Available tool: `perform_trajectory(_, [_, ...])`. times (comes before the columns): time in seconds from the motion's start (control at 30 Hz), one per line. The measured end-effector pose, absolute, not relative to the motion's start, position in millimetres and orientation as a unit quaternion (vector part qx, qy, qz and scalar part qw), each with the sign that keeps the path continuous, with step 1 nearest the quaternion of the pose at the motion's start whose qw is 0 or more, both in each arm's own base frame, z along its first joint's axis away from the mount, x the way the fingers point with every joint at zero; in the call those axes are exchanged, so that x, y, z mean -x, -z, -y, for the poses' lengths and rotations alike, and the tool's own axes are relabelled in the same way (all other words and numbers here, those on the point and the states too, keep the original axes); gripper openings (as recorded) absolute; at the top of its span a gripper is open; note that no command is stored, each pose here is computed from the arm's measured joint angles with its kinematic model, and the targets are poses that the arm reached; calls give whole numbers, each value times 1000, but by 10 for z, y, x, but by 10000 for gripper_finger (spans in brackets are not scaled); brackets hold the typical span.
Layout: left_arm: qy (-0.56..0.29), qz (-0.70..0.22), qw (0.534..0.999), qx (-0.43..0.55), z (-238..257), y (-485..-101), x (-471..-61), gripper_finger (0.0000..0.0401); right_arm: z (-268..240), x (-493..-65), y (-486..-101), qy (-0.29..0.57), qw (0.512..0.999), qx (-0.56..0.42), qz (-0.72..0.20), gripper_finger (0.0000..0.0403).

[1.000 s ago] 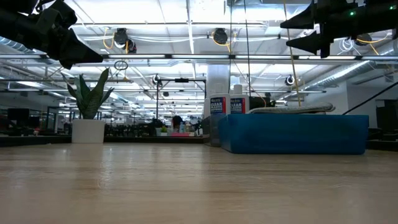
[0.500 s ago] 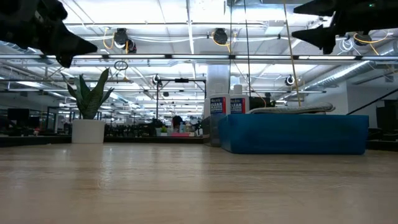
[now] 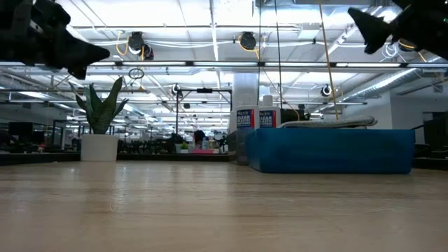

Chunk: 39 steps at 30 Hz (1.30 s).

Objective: Pick & Place Kitchen Items
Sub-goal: Return to Home Position

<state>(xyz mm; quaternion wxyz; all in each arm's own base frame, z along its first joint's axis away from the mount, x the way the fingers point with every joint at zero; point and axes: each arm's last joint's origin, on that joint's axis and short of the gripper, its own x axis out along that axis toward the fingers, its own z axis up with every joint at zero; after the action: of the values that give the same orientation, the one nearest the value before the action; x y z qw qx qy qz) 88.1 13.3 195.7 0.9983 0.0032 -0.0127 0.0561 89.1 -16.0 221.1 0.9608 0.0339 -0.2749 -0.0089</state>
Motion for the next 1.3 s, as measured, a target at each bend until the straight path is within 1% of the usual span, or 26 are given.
perform_trajectory(0.07, [-60,19,998,-8,-135,-1969,-879,26,159,-922,-2162,-1,969,-41,245,325])
perform_trajectory(0.23, [-52,16,998,-13,-131,-1958,-882,26,146,-934,-2134,-25,973,-25,227,325])
perform_trajectory(0.4, [-28,14,999,-17,-117,-1955,-883,26,165,-990,-2009,-4,987,-21,160,325])
perform_trajectory(0.53, [-29,15,999,-20,-118,-1956,-883,26,179,-1016,-1914,11,993,-21,112,325])
perform_trajectory(0.7, [-36,18,999,-36,-121,-1964,-883,26,216,-1021,-1876,73,992,-27,95,325])
perform_trajectory(0.8, [-37,16,997,-62,-121,-1962,-883,26,238,-1026,-1819,110,992,-20,66,325])
perform_trajectory(0.9, [-37,16,996,-81,-122,-1963,-883,26,248,-1033,-1763,127,991,2,34,325])
perform_trajectory(1.07, [-37,16,996,-76,-121,-1962,-883,26,251,-1046,-1685,127,992,-5,-4,325])
perform_trajectory(1.3, [-37,16,996,-77,-121,-1962,-883,26,253,-1051,-1676,127,992,-8,-9,325])
